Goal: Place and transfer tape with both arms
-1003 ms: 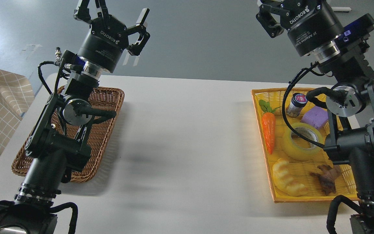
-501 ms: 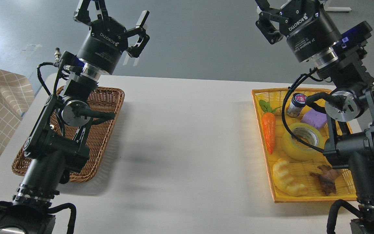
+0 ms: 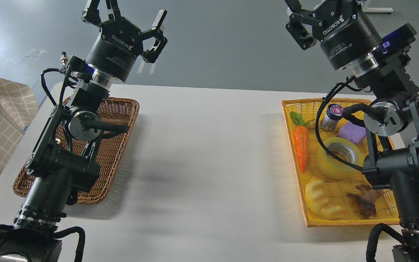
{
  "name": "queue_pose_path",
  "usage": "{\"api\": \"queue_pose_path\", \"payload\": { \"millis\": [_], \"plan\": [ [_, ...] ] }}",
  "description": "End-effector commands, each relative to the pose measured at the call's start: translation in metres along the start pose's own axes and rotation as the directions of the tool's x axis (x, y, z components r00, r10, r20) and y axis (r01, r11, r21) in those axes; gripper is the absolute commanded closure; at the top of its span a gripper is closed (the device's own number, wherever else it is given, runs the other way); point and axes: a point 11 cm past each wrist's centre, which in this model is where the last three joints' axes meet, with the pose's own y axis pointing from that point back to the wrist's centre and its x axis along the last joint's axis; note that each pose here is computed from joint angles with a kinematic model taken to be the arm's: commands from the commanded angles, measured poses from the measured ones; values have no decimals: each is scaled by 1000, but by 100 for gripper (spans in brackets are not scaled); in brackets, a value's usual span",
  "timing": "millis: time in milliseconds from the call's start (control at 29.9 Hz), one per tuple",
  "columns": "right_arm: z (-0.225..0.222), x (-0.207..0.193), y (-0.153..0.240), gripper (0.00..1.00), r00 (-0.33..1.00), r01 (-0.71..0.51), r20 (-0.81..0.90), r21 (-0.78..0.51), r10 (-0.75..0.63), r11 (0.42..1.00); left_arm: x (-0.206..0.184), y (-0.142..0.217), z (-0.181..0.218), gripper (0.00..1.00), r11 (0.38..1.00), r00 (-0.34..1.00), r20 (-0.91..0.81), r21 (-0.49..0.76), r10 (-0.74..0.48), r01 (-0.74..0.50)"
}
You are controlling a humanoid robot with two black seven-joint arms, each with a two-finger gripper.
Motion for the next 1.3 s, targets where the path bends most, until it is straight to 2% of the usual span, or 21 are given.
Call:
{"api": "queue_pose_path", "payload": {
  "millis": [0, 1003, 1270],
  "plan": [
    [2, 0, 0, 0, 1000, -1, 0, -13, 1, 1000, 5, 3, 4, 2, 1000, 1000, 18, 6, 7, -7],
    [5, -3, 2, 0, 1000, 1, -6, -24, -1, 1000, 7, 1, 10, 2, 1000, 1000, 23, 1, 8, -8],
    [-26, 36, 26, 0, 978, -26, -207, -105, 4, 994, 11, 4, 12, 2, 1000, 999, 33, 4, 20, -20]
  ]
}}
